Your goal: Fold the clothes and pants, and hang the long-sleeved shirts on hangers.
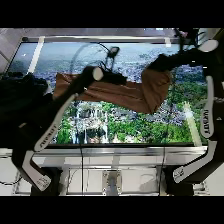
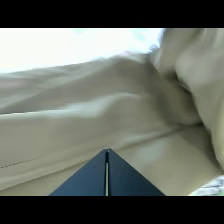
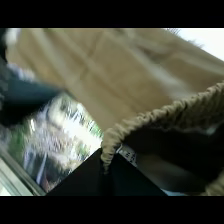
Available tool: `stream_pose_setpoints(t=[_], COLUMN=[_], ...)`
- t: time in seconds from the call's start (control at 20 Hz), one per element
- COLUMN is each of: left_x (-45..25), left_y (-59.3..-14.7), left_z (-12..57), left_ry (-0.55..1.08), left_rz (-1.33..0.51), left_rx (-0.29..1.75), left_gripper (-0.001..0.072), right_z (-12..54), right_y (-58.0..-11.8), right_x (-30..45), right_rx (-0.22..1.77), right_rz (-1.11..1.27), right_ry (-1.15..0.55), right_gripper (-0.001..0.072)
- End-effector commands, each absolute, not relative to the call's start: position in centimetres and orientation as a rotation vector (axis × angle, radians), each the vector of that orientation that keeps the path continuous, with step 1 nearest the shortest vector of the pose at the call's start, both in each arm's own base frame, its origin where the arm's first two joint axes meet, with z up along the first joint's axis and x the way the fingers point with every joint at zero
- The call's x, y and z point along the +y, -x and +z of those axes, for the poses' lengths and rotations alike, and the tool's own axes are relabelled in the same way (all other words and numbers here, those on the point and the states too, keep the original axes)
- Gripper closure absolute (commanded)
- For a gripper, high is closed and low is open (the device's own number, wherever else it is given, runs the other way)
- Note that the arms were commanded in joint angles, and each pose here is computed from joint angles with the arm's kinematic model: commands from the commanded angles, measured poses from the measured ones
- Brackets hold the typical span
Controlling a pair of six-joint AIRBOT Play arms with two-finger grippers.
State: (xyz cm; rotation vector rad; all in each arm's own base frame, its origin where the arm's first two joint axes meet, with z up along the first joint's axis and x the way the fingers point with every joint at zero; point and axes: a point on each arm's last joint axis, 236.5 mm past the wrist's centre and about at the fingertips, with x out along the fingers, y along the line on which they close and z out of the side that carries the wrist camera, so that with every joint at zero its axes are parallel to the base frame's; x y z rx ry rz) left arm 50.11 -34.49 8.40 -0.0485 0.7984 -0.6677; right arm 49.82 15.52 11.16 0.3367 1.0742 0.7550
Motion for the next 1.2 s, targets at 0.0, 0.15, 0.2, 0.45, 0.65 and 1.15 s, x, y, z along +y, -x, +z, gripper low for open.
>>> stream_pose_setpoints(t=[0.0,0.15,0.2,0.45,0.65,1.15], left_x=[-24.4,-19.5,-18.6,-17.4,-17.4,-17.4], left_y=[-51.1,-50.9,-50.8,-50.4,-50.2,-49.7], left_z=[13.5,16.3,16.7,16.1,16.0,15.6], left_ry=[0.066,0.054,0.053,0.029,0.027,0.023], left_rz=[-0.542,-0.49,-0.481,-0.478,-0.48,-0.487], left_rx=[0.807,0.785,0.789,0.823,0.828,0.857], left_gripper=[0.07,0.07,0.07,0.07,0.07,0.07], right_z=[5.7,1.8,0.6,0.8,6.6,4.4], right_y=[-48.5,-48.5,-48.4,-48.4,-48.0,-43.9], right_x=[24.3,29.8,31.2,32.3,22.5,-4.6], right_rx=[1.166,1.173,1.179,1.169,1.216,1.198], right_rz=[0.826,0.852,0.853,0.842,0.782,0.315], right_ry=[-0.208,-0.2,-0.199,-0.216,-0.105,-0.665], right_gripper=[0.0682,0.0682,0.068,0.0185,0.0387,0.0013])
